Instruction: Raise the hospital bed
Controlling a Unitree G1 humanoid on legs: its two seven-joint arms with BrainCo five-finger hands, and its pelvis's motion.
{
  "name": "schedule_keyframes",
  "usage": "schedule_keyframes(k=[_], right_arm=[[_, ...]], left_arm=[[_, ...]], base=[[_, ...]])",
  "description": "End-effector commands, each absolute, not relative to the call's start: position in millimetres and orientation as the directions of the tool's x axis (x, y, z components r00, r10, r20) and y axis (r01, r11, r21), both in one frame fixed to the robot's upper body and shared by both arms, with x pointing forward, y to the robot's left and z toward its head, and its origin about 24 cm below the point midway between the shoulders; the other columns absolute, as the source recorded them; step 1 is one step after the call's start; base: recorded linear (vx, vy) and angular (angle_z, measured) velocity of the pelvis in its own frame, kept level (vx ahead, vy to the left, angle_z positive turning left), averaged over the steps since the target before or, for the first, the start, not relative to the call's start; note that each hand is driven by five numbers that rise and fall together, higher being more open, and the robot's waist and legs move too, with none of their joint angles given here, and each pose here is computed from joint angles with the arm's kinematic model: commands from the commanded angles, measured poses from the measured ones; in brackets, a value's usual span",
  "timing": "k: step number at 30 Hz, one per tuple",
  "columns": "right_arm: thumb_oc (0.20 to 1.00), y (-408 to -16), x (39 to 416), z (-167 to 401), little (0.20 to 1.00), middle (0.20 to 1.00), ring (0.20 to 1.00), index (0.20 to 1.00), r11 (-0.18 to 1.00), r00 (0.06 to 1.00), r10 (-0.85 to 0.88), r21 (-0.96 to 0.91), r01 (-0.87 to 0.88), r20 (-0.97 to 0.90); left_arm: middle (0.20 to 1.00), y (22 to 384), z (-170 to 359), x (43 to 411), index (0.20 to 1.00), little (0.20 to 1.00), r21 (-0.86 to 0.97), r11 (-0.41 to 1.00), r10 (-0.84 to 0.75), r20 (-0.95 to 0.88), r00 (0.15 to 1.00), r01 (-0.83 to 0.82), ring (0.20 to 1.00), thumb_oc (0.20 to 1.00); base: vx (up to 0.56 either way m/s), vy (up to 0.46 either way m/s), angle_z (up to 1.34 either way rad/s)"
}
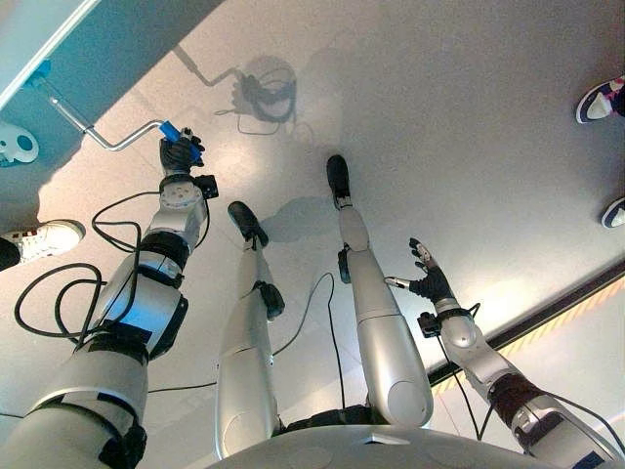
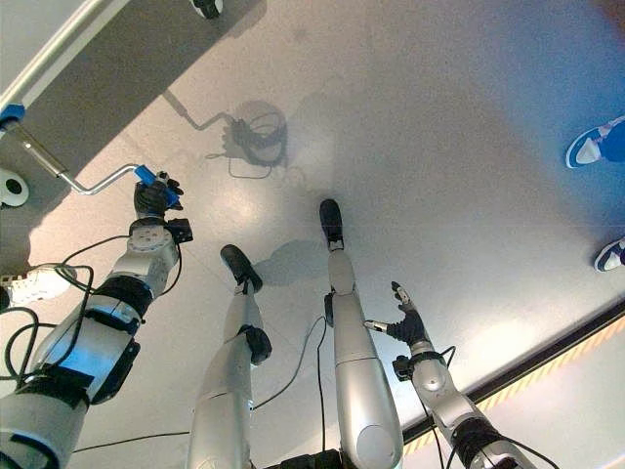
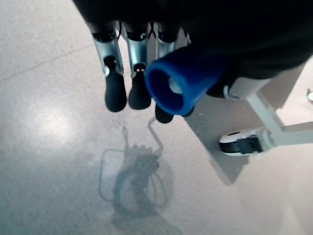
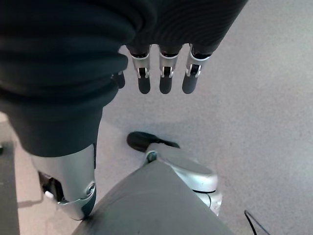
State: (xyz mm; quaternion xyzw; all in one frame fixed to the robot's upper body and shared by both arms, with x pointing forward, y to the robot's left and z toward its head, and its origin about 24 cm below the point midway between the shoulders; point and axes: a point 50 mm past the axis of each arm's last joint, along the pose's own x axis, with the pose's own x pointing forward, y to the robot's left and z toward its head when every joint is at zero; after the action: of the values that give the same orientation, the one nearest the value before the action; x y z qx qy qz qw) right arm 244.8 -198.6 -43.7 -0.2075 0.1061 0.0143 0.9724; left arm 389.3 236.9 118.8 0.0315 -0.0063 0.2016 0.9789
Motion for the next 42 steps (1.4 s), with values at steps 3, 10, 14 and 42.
schedule_keyframes(k=[3,10,14,42], right_arm=[[1.000,-221.9,220.3,-57.8,1.000,1.000,1.000,1.000,0.886,0.954,-0.067,-0.457,-0.078,-0.292],[1.000,-226.9,219.2,-60.4,1.000,1.000,1.000,1.000,0.885,0.946,-0.111,-0.463,-0.045,-0.305],[1.000,-231.0,218.7,-62.6,1.000,1.000,1.000,1.000,0.882,0.939,-0.141,-0.471,-0.026,-0.315],[1.000,-248.3,208.0,-70.1,1.000,1.000,1.000,1.000,0.870,0.907,-0.225,-0.493,0.022,-0.357]], left_arm=[[0.200,116.6,214.5,397.9,0.200,0.200,-0.006,0.999,-0.041,0.450,0.892,0.049,0.200,0.200],[0.200,129.3,208.6,381.1,0.200,0.200,-0.073,0.993,-0.042,0.493,0.869,0.089,0.200,0.200],[0.200,142.9,203.6,372.0,0.200,0.200,-0.092,0.992,-0.028,0.504,0.863,0.085,0.200,0.200],[0.200,252.0,175.3,332.1,0.200,0.200,-0.132,0.974,0.224,0.463,0.857,-0.184,0.200,0.200]], base=[[0.01,-0.016,0.08],[-0.01,0.007,0.07],[-0.01,0.021,0.16],[0.01,0.031,0.13]])
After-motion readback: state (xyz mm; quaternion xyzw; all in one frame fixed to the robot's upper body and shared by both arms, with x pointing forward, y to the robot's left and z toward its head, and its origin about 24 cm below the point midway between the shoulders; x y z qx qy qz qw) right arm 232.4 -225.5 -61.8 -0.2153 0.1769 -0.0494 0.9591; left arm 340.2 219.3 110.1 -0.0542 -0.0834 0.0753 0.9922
